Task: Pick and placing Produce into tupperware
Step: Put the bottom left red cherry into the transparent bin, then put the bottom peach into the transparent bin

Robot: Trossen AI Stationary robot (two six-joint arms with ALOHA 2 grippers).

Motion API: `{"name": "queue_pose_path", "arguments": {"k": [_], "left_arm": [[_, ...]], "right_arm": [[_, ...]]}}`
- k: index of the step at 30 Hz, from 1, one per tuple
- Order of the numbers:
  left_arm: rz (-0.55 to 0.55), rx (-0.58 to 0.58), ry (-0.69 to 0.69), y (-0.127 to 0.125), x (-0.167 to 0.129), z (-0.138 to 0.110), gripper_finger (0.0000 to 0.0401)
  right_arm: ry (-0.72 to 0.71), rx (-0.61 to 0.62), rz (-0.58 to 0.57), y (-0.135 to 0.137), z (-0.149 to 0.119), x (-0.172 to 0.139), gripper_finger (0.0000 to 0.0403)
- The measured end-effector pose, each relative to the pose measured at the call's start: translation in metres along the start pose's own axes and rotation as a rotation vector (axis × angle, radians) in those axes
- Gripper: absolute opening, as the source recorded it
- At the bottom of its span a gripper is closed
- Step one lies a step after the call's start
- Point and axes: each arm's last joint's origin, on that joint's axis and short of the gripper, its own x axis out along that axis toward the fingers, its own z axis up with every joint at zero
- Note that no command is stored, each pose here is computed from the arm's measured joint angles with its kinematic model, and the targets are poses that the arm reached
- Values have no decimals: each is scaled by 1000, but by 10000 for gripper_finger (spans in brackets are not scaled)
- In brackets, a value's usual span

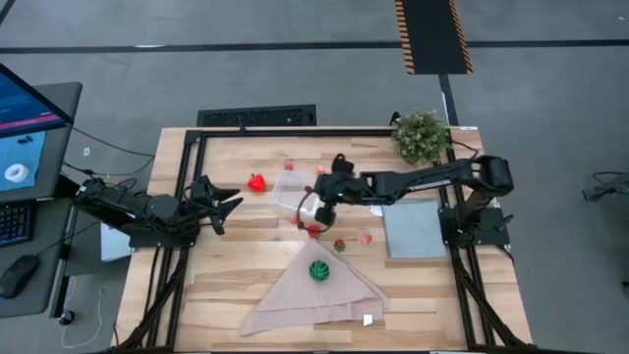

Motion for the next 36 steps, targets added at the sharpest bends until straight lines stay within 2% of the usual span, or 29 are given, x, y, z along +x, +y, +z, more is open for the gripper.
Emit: {"name": "queue_pose_path", "arguments": {"k": [9, 13, 17, 25, 30, 36], "left_arm": [[-2, -23, 6, 0, 0, -1, 139], [1, -24, 16, 0, 0, -2, 139], [2, -21, 19, 0, 0, -2, 139], [0, -9, 20, 0, 0, -2, 139], [-88, 0, 44, -2, 0, -3, 139], [-167, -12, 67, -4, 0, -3, 139]], "right_arm": [[12, -11, -19, -3, 12, 18, 111], [7, -7, -25, -8, 14, 14, 146], [-3, -11, -18, -9, 20, -6, 170], [85, -21, 30, 5, 17, -53, 185], [175, -35, 76, 28, 5, -73, 185], [194, -67, 143, 63, -5, -89, 185]]}}
